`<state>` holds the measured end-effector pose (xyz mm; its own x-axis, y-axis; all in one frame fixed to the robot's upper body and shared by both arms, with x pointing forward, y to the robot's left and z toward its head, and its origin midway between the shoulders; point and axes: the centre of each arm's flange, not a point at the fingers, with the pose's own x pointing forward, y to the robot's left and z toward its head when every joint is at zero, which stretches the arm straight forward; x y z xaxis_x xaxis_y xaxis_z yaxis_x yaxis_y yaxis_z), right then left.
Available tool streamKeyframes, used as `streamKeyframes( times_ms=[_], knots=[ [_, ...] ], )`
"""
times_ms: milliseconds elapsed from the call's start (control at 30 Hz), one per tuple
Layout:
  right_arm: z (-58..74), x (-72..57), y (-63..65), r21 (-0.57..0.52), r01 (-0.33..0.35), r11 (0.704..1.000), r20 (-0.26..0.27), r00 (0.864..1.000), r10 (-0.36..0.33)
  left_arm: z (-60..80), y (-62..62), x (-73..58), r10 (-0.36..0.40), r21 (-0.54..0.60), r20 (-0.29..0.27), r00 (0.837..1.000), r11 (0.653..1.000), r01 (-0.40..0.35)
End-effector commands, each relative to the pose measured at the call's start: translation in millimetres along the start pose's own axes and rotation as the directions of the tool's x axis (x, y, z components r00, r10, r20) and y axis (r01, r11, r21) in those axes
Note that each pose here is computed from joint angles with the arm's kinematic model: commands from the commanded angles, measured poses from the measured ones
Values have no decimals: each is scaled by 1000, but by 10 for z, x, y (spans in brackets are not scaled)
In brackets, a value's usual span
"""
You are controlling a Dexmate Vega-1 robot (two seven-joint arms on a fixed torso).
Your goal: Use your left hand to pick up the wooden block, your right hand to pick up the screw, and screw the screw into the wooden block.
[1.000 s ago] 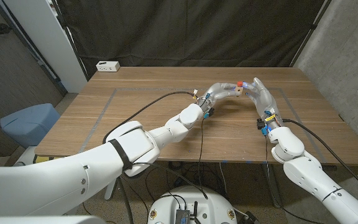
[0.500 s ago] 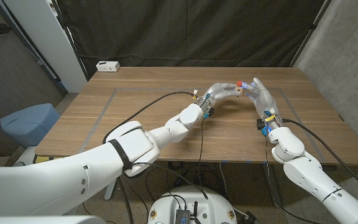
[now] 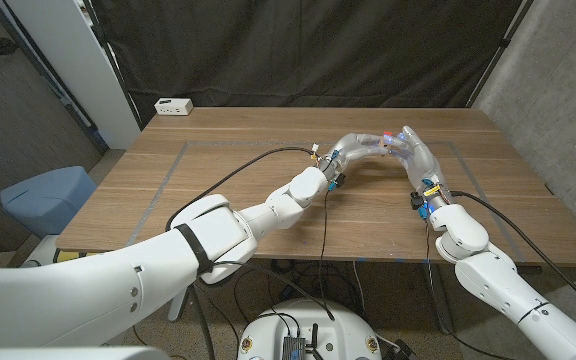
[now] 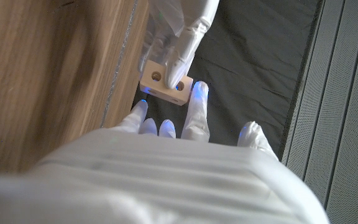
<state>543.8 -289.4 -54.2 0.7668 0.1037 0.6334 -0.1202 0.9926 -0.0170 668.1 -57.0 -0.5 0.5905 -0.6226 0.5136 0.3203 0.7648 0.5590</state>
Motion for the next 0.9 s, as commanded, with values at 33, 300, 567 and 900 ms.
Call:
streamKeyframes(
  times_ms=[33, 300, 567, 900],
  knots=[
    [3, 17, 17, 1, -15, 1000, 1, 1000, 15, 18, -3, -1, -2, 3, 10, 1000, 1000, 2],
    [36, -27, -50, -8, 15, 1000, 3, 1000, -15, 22, -3, -9, -2, 5, 16, 1000, 1000, 2],
    [77, -103, -137, -23, 53, 998, 7, 999, -53, 27, -18, -22, -1, 5, 25, 1000, 1000, 1],
    [116, -167, -226, -35, 84, 996, 14, 996, -84, 41, -28, -37, 3, 10, 40, 999, 1000, -3]
  ],
)
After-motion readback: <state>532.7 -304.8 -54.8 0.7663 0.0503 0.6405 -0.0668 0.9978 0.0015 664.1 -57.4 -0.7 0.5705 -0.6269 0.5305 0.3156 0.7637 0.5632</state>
